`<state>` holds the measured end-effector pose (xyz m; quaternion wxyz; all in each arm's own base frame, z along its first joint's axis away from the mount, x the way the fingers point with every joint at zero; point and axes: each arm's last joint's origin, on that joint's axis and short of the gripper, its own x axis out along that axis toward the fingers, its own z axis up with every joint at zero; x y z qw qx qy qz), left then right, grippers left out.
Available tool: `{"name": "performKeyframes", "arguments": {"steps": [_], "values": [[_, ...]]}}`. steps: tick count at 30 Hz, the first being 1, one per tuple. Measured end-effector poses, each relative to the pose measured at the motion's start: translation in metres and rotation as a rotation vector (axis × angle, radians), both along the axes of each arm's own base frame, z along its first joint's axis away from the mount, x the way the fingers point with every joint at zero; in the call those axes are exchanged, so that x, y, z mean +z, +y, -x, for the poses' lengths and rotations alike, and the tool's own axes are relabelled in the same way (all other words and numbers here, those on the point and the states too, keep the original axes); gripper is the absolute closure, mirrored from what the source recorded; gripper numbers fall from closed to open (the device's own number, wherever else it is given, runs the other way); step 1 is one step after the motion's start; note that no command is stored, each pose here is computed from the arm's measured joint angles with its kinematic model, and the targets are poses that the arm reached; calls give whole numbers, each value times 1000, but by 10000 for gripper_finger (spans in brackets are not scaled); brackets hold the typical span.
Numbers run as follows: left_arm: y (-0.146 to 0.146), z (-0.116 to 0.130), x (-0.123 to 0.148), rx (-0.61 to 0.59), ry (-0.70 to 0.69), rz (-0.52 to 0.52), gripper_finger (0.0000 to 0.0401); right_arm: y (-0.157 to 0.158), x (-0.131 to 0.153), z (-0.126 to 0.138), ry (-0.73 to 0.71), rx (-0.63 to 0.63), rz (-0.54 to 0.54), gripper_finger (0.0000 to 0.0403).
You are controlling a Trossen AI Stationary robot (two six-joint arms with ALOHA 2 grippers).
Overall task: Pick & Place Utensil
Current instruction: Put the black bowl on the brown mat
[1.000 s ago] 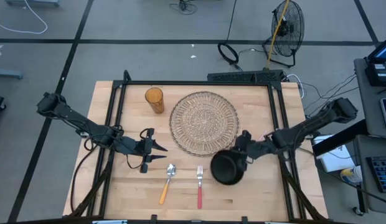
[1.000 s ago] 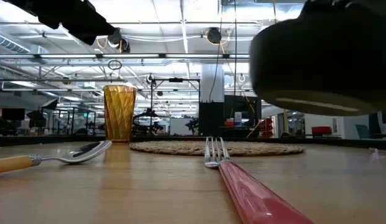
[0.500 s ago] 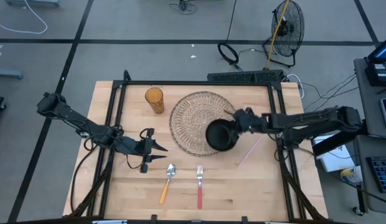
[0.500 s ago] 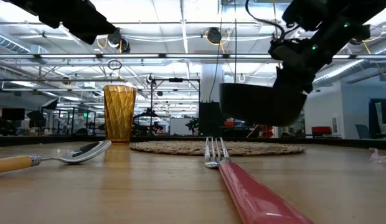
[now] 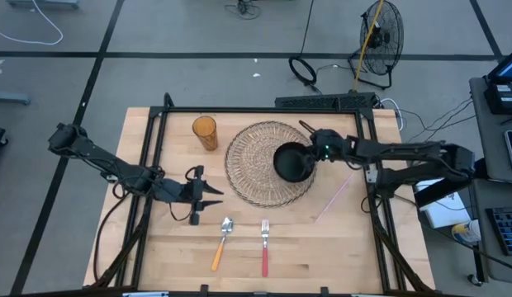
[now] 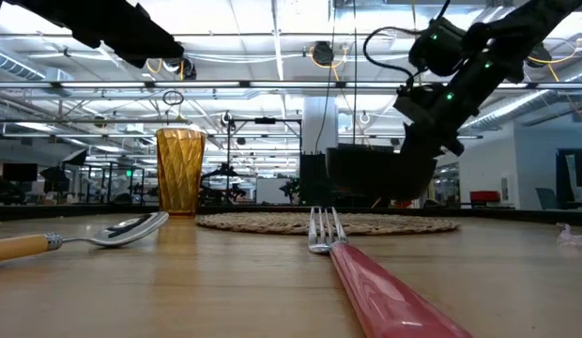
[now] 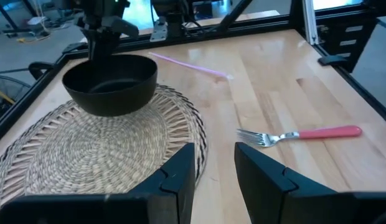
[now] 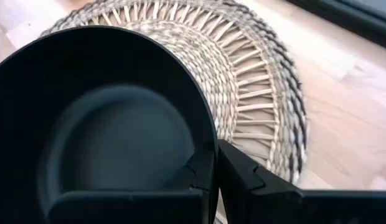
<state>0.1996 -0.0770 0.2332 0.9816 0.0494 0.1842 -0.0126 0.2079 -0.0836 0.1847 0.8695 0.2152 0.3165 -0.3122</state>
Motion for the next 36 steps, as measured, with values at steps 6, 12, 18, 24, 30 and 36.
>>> {"name": "performKeyframes", "arguments": {"steps": [6,12,18,24,30,36], "values": [[1,-1,0,6,-5,6,281,-8,-13,-10,3,25,-16,395],[1,-1,1,14,-7,0,281,-13,-23,-15,19,13,-23,395],[6,-2,1,46,-13,-1,281,-16,-25,-23,-40,2,-11,395],[7,-3,1,56,-13,4,281,-16,-25,-23,-38,0,-15,394],[7,-3,1,56,-13,4,281,-15,-25,-23,-45,19,-34,394],[7,-3,1,55,-13,4,281,-15,-25,-23,-48,25,-38,370]]}}
